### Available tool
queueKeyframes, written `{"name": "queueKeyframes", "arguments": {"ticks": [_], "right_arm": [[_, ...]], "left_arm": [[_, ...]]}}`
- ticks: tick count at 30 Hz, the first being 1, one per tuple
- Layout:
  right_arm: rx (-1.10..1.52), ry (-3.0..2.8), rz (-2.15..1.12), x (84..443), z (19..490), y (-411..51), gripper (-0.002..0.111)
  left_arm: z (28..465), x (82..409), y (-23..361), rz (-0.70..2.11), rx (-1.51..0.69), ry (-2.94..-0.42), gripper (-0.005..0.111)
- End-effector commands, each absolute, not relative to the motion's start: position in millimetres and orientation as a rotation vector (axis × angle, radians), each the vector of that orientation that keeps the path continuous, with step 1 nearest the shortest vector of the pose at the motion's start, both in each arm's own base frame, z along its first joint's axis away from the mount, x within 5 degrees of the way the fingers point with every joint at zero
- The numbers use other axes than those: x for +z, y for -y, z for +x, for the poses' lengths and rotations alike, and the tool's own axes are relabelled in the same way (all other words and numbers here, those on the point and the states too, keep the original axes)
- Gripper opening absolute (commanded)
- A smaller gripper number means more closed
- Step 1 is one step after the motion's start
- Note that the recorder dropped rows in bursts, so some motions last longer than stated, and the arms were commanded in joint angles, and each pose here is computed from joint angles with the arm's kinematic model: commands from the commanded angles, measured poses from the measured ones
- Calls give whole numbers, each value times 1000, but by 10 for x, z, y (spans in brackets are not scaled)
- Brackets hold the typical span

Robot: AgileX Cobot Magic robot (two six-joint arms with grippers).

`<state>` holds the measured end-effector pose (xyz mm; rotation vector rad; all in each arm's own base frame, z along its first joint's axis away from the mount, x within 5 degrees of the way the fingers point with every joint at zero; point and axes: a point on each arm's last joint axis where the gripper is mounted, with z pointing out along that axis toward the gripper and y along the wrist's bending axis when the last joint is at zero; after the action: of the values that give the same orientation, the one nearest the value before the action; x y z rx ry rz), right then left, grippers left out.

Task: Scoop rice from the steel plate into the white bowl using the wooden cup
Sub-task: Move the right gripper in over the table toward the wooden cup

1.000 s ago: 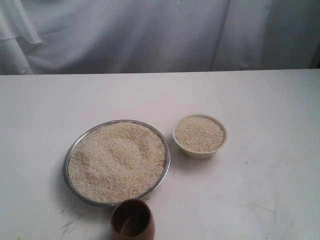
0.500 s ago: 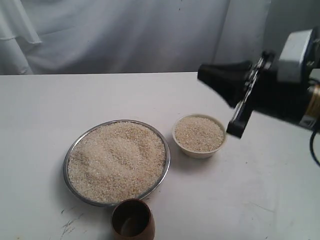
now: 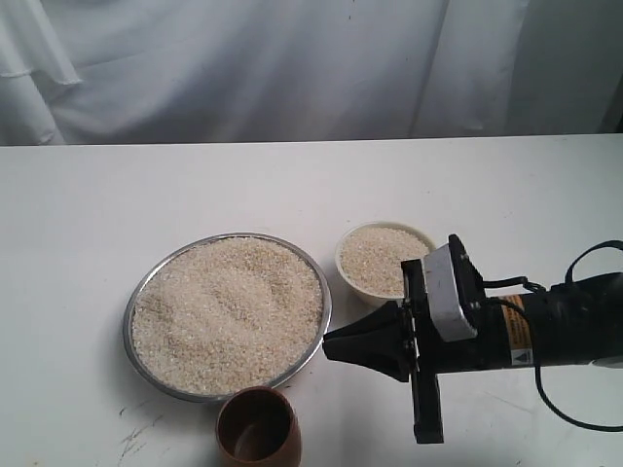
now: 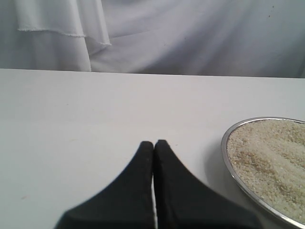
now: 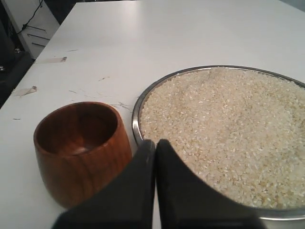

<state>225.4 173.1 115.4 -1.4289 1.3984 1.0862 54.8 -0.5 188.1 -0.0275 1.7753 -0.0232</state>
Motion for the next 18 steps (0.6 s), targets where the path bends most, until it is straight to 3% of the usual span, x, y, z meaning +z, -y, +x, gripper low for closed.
{"name": "queueKeyframes", "arguments": {"ticks": [1,18], "right_arm": [[1104,-1364,-1457,1158,2215,-1732,2],[1119,-1433,-1367,1173,2262,-1738,4]], "left_arm": [[547,1874,5,-30,-27,-1768,0],[547,1874,5,-30,-27,-1768,0]]}}
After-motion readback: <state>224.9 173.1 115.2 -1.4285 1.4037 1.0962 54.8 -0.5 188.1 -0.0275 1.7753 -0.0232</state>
